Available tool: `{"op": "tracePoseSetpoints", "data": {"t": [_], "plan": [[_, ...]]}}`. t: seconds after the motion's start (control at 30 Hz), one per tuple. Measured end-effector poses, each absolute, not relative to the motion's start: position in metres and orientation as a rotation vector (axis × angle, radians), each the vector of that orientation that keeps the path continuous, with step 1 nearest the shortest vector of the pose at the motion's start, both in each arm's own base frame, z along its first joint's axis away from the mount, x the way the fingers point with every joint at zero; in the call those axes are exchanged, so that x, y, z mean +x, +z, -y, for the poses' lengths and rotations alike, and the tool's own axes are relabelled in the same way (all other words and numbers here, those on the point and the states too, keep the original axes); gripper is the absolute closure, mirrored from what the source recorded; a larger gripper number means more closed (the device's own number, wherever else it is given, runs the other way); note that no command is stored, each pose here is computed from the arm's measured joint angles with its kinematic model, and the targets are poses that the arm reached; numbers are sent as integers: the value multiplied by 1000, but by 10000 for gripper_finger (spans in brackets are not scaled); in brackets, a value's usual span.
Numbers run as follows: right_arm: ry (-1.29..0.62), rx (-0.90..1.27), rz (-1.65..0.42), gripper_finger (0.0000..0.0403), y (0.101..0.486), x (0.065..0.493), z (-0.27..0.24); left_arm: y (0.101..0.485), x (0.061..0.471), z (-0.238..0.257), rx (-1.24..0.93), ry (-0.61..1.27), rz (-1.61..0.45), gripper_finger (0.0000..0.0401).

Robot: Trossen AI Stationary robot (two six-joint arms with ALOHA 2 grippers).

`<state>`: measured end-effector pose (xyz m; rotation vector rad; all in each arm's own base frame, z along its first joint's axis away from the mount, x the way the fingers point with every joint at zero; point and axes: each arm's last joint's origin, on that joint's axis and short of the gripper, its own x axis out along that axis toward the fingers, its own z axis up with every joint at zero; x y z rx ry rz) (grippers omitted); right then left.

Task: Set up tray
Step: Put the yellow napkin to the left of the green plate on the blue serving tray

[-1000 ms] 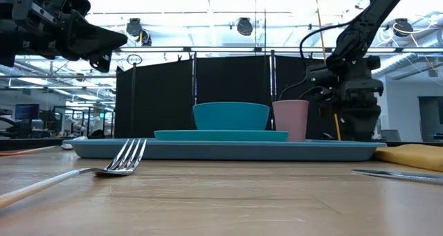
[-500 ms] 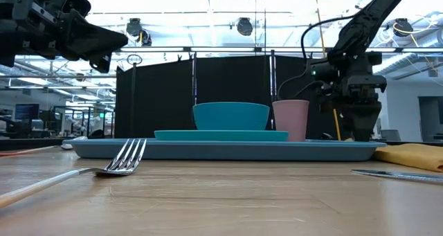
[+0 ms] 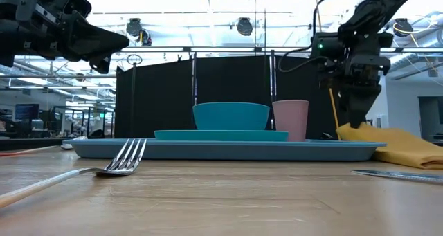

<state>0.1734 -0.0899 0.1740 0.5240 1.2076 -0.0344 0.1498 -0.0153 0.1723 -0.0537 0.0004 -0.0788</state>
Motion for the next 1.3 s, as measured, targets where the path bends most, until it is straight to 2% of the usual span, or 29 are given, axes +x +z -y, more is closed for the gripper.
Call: {"op": "tracePoseSetpoints", "data": {"t": [0.43,0.8,1.03,1.3], "plan": [[-34,532,-1156,403,189,176,70,172,150,15,-58,-79,0,364],[-39,503,-1070,403,208,171,53,180,150,15,-130,-82,78,364],[-39,460,-1035,403,216,169,44,185,149,14,-255,-76,125,364],[-8,418,-969,403,224,171,32,194,151,18,-260,-118,148,364]]}}
